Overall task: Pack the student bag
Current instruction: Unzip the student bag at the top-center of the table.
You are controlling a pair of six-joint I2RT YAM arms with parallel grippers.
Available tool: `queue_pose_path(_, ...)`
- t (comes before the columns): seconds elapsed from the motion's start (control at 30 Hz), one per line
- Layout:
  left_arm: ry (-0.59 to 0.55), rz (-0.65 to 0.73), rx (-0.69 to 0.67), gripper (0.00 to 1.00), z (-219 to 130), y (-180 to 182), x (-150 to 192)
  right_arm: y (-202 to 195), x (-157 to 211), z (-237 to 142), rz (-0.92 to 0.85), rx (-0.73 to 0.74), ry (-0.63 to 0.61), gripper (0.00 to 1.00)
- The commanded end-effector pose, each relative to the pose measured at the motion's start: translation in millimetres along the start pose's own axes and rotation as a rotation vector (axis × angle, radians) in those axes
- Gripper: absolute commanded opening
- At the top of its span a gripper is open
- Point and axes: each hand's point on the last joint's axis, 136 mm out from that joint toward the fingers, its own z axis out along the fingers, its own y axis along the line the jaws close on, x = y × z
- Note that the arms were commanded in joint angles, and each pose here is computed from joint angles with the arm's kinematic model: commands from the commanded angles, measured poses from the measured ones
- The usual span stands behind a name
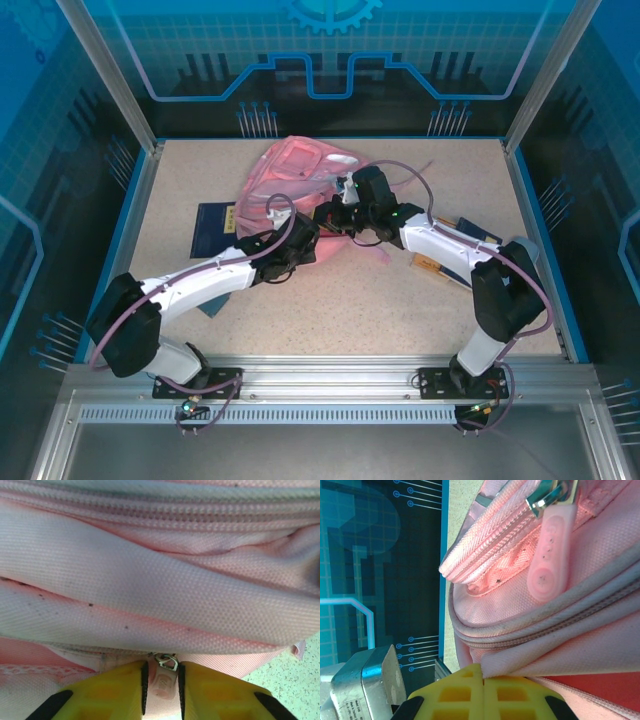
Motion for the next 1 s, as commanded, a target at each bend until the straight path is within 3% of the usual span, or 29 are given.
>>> queue_pose_path(0.0, -0.016, -0.012, -0.053, 0.30, 2.0, 6.8, -6.5, 40.8, 2.5, -6.0, -0.073, -0.121, 0.009, 0.00)
queue_pose_path(0.23, -0.009, 0.013, -0.106, 0.31, 5.2, 14.3, -6.1, 44.6, 2.2, -9.8, -0.078, -0.127, 0.003, 0.00)
queue_pose_path(0.67, -0.050, 0.046, -0.113, 0.00, -8.3, 20.5, -16.6, 24.5, -2.0, -8.6, -0.068, -0.019, -0.024, 0.00)
queue_pose_path(0.97, -0.053, 0.067, -0.138, 0.00, -19.5, 41.2, -13.9, -18.2, -15.5, -32.6, -0.073, 0.207, -0.124, 0.00)
